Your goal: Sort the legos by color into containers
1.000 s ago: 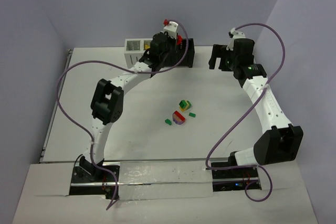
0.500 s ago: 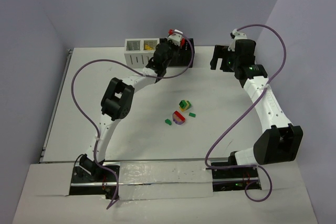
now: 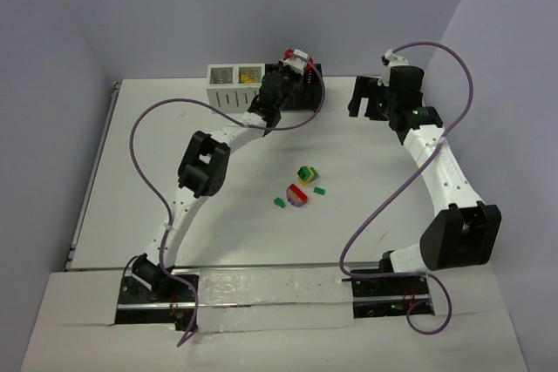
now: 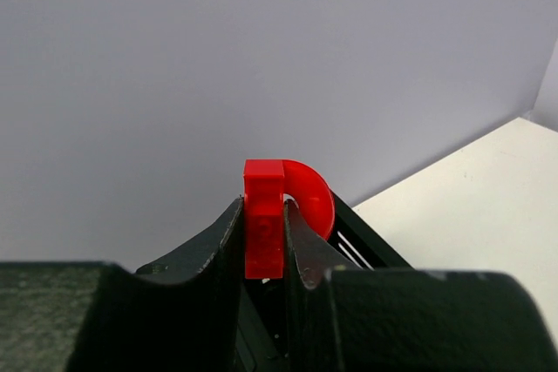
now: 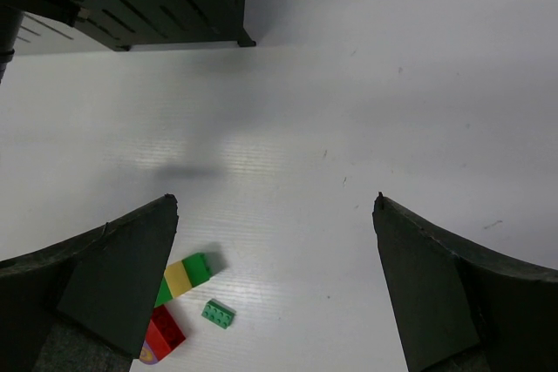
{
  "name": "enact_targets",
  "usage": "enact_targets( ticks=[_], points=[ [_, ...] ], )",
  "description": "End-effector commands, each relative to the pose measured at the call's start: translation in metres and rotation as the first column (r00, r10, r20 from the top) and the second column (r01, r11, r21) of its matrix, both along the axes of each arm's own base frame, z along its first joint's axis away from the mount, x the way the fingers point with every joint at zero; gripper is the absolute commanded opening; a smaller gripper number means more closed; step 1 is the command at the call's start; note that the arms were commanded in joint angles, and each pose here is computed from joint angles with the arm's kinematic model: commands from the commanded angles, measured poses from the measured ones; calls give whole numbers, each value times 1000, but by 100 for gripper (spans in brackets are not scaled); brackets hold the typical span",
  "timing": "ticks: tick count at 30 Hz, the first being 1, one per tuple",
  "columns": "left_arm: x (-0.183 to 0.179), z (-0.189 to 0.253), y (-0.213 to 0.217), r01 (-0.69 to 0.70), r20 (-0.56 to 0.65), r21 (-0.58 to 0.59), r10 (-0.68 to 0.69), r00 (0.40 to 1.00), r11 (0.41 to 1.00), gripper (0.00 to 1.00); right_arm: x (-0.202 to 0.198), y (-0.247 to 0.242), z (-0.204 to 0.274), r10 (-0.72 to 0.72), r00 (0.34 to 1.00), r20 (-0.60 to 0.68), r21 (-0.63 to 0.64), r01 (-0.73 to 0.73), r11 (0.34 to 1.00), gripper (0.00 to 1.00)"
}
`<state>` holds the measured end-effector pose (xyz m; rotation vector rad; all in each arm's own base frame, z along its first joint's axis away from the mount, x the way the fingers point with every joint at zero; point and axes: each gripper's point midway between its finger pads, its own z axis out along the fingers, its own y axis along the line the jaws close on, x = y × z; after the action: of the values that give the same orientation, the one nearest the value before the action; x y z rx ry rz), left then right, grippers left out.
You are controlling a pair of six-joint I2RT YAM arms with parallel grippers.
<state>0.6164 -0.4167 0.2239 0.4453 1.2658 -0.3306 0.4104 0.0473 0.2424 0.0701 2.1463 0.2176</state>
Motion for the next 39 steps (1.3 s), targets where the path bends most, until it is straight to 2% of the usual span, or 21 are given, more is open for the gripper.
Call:
enact_targets(
  ticks=[1, 4, 7, 10, 14, 17, 21, 23, 24, 27, 29, 31, 32, 33, 35, 36, 39],
  points=[
    [5, 29, -5, 19, 104, -34, -15, 995, 999, 29, 6, -4, 1, -10, 1000, 22, 15, 9, 1000, 100],
    [9, 27, -5, 13, 107, -31, -9, 994, 999, 33, 5, -4, -2, -9, 1000, 15, 17, 9, 1000, 100],
    [12, 23, -5, 4, 112, -26, -1, 994, 1000, 48, 6, -3, -4, -5, 1000, 13, 22, 4, 1000, 100],
    [14, 18, -3, -1, 108, -15, 3, 994, 1000, 58, 7, -3, -5, -4, 1000, 7, 32, 4, 999, 100],
    [13, 22, -1, -1, 113, -20, 3, 994, 1000, 62, 8, -2, -5, 4, 1000, 7, 39, -4, 999, 100],
    [9, 40, -2, 18, 132, -36, -13, 991, 999, 63, 6, 2, -7, 34, 999, 7, 39, -35, 999, 100],
    [-5, 98, 5, 53, 159, -69, -41, 986, 996, 64, 2, 8, -7, 91, 996, 5, 34, -91, 995, 100],
    [-16, 130, 22, 59, 132, -94, -46, 990, 994, 65, -4, 15, -5, 148, 989, 8, 36, -148, 988, 100],
    [-17, 130, 23, 61, 108, -104, -50, 993, 993, 65, -7, 19, -3, 173, 985, 15, 39, -173, 984, 100],
    [-30, 163, 66, 55, 4, -199, -56, 998, 979, 66, -20, 36, 0, 295, 955, 25, 41, -296, 954, 99],
    [-43, 180, 117, 40, -111, -213, -65, 992, 976, 69, -35, 48, -8, 401, 916, -2, 3, -401, 916, 99],
    [-67, 173, 150, 106, -254, -167, -147, 956, 980, 71, -54, 69, -17, 524, 850, -41, -26, -526, 850, 99],
    [-81, 168, 151, 186, -279, -123, -214, 936, 975, 71, -61, 78, -18, 584, 810, -46, -63, -586, 808, 99],
    [-96, 156, 175, 177, -355, -103, -202, 913, 979, 70, -72, 84, -23, 624, 777, -79, -66, -629, 775, 99],
    [-127, 142, 204, 174, -423, -82, -193, 885, 981, 71, -91, 100, -30, 701, 701, -128, -102, -713, 694, 98],
    [-136, 119, 211, 172, -472, -74, -186, 861, 982, 71, -97, 107, -31, 727, 672, -142, -125, -740, 661, 97],
    [-179, 117, 252, 108, -487, -89, -138, 862, 990, 71, -123, 130, -43, 768, 610, -198, -140, -793, 593, 93]
  ],
)
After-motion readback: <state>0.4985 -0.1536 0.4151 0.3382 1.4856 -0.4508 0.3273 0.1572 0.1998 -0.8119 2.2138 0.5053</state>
